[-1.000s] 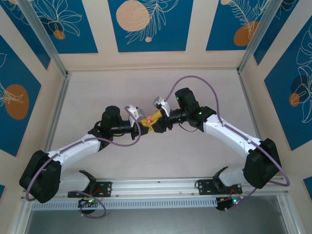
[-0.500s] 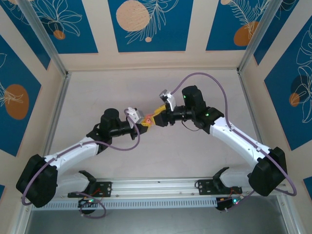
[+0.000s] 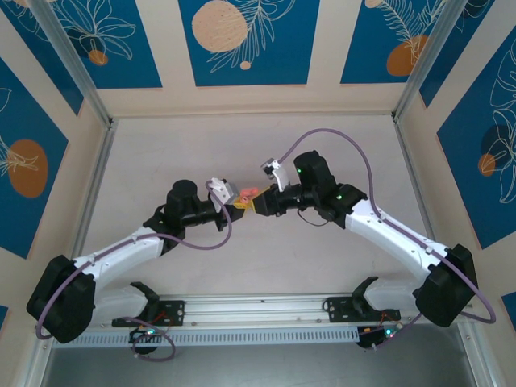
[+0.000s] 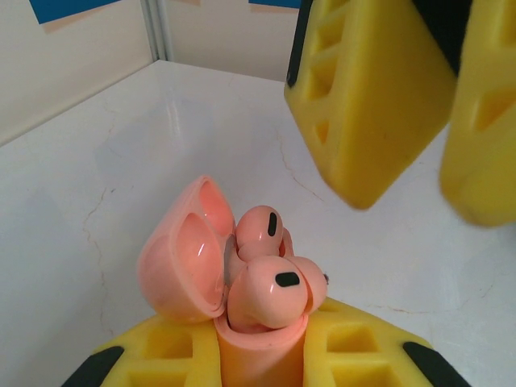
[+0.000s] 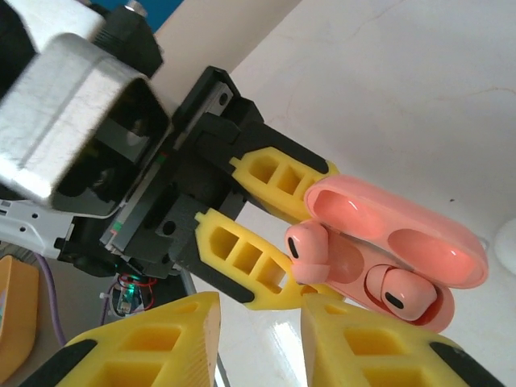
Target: Insert the wireless bluetooth earbuds into the charging case
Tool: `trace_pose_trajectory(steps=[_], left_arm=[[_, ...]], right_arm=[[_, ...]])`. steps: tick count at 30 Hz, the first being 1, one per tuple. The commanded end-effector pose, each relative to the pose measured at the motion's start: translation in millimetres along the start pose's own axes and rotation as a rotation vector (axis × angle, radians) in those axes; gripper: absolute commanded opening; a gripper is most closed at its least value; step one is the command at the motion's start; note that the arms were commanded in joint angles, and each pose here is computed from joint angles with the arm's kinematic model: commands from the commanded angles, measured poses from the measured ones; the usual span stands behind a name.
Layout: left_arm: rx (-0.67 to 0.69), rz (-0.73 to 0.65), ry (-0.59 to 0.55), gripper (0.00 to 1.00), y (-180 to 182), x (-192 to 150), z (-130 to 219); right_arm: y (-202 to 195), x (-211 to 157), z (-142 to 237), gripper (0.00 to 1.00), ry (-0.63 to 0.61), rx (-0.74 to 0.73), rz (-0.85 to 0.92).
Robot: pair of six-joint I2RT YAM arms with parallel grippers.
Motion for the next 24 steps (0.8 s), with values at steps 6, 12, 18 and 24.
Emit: trace_pose_trajectory(steps=[6, 12, 18, 24], left_arm=[[-0.014, -0.030, -0.029, 0.16, -6, 5, 1], [-0.021, -0.026, -0.028, 0.15, -7, 5, 1], [-0.026, -0.027, -0.028, 0.15, -7, 5, 2], [-0.028, -0.025, -0.028, 0.15, -8, 5, 3]], right_arm=[[-8, -9, -15, 0.28, 0.049, -0.015, -0.057], [-13, -9, -19, 0.25, 0.057, -0.046, -0.066], [-19, -8, -17, 0.22, 0.047, -0.092, -0.074], [-20, -7, -17, 0.22, 0.041, -0.105, -0.084]])
Point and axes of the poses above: each hand's point on the last joint's axis, 136 mm out from that joint toward the fingers, its own z axis back along the fingers, its own y axis along the line the jaws close on, x = y × z, the point moved 8 cm from there along z, back along the fingers, and after that the axes turned 15 degrees about z, right-handed, at the moved point
